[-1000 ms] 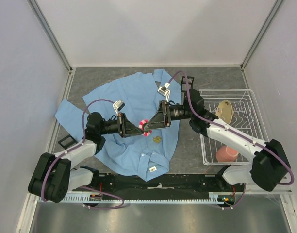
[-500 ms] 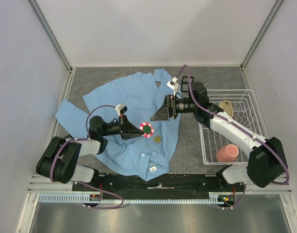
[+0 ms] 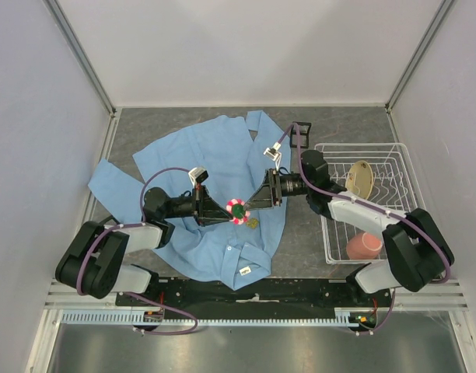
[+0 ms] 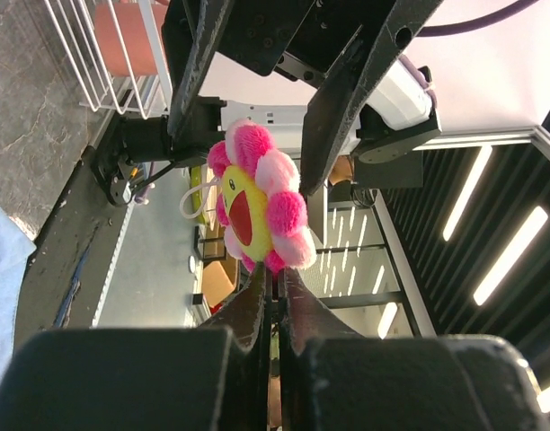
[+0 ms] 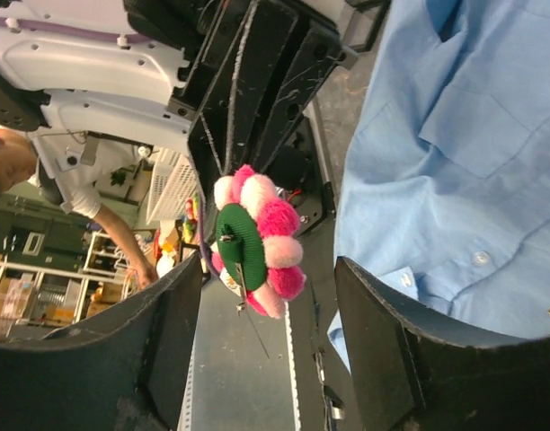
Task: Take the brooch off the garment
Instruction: Close the brooch.
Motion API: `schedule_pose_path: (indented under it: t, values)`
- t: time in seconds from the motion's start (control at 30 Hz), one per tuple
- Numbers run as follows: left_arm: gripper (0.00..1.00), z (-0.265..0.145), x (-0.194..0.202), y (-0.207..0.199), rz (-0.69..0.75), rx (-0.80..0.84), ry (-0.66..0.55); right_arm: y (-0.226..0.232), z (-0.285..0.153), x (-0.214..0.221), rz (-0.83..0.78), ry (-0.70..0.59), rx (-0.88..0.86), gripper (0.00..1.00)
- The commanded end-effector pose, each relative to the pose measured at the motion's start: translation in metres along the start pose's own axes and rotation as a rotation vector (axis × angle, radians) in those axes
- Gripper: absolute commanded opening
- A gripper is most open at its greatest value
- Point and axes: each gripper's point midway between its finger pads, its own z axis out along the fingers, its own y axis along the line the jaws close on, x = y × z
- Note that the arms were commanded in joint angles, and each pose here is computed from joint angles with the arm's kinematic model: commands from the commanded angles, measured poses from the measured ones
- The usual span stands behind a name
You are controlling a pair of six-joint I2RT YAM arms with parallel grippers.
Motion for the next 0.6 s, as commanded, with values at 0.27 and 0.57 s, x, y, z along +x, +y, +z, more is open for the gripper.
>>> schedule_pose_path:
  t: [0.27,0.57]
  values:
    - [0.02,0.003,0.011,-0.042,0.284,0.129,0.051,0.039,0.011,0.009,-0.108,0.038,-0.201,0.47]
    - [0.02,0.003,0.012,-0.037,0.277,0.117,0.055,0.039,0.008,0.016,-0.103,0.043,-0.203,0.38]
